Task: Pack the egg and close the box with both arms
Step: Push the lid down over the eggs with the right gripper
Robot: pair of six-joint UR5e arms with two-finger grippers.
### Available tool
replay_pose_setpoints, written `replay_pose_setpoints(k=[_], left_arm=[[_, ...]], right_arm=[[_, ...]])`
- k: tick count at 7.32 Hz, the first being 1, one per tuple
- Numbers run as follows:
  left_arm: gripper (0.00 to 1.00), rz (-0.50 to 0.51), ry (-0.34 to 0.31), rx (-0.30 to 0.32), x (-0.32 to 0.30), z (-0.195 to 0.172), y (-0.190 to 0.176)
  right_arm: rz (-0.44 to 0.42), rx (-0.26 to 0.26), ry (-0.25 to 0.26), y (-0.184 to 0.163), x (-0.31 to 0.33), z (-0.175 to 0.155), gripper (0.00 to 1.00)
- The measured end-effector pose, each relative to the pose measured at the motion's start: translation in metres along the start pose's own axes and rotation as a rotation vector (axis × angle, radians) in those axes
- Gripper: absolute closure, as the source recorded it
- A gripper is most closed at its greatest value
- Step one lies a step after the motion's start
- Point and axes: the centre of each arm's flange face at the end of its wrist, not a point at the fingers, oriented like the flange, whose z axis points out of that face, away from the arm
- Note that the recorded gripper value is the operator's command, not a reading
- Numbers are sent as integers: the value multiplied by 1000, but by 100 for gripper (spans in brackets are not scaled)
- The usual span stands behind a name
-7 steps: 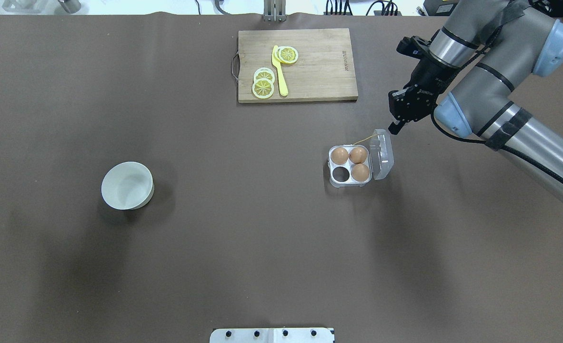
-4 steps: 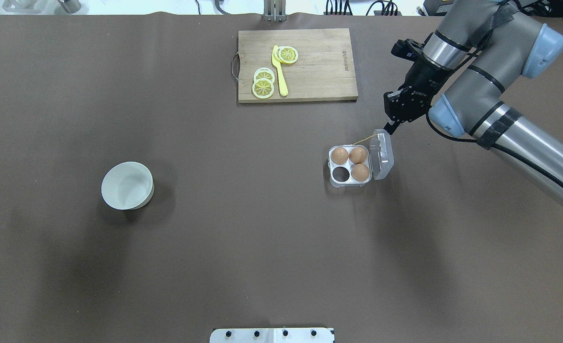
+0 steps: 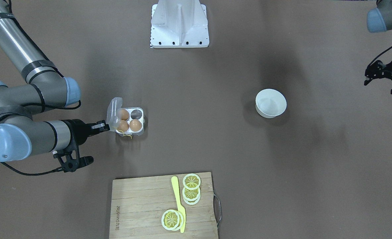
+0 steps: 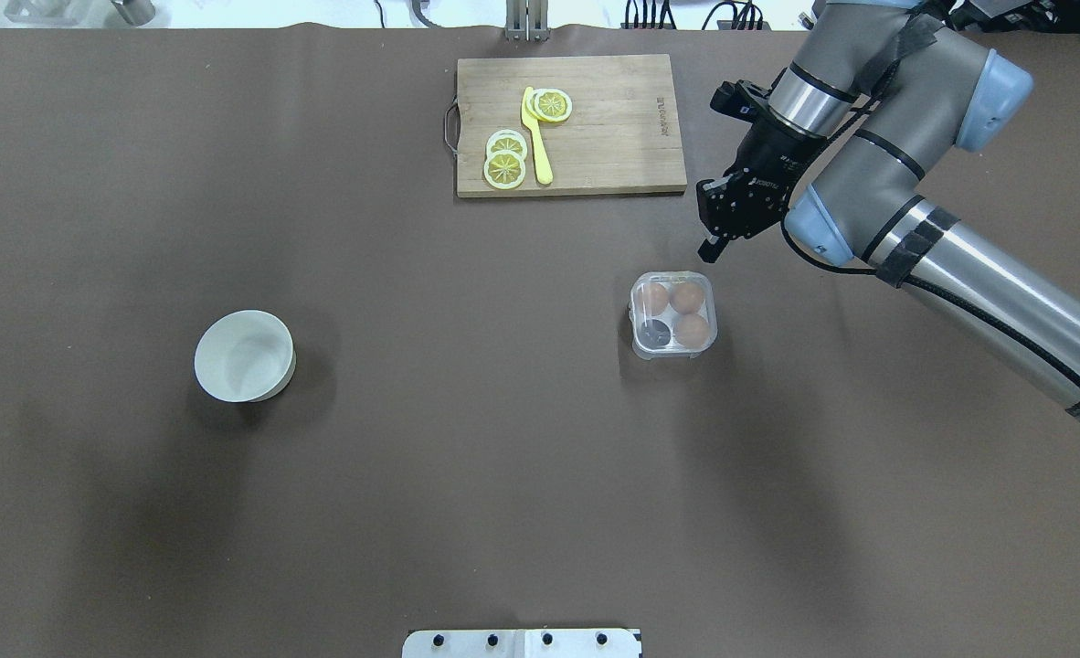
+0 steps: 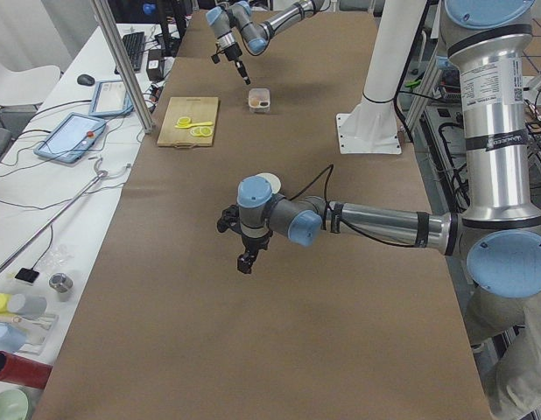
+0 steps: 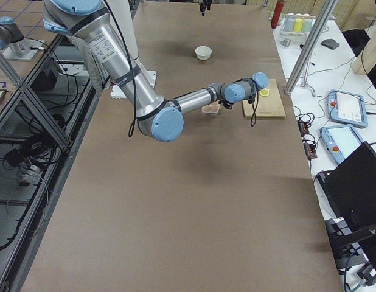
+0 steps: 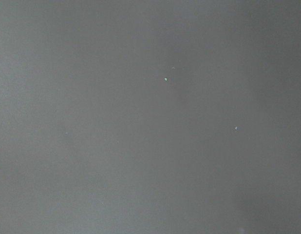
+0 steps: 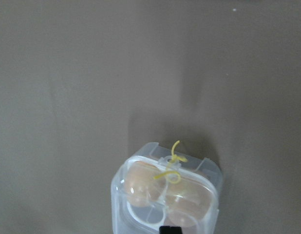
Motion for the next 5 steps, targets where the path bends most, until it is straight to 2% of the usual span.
replay_pose_setpoints(k=[2, 4, 5], left_arm=[[3, -3, 0, 1, -1, 0, 1], [3, -5, -1, 0, -2, 0, 2], [3, -7, -1, -1, -3, 0, 3]], right_arm=[[9, -2, -27, -2, -25, -7, 96], [3, 36, -41, -2, -16, -32, 79], [-6, 71, -47, 1, 4, -50, 53]])
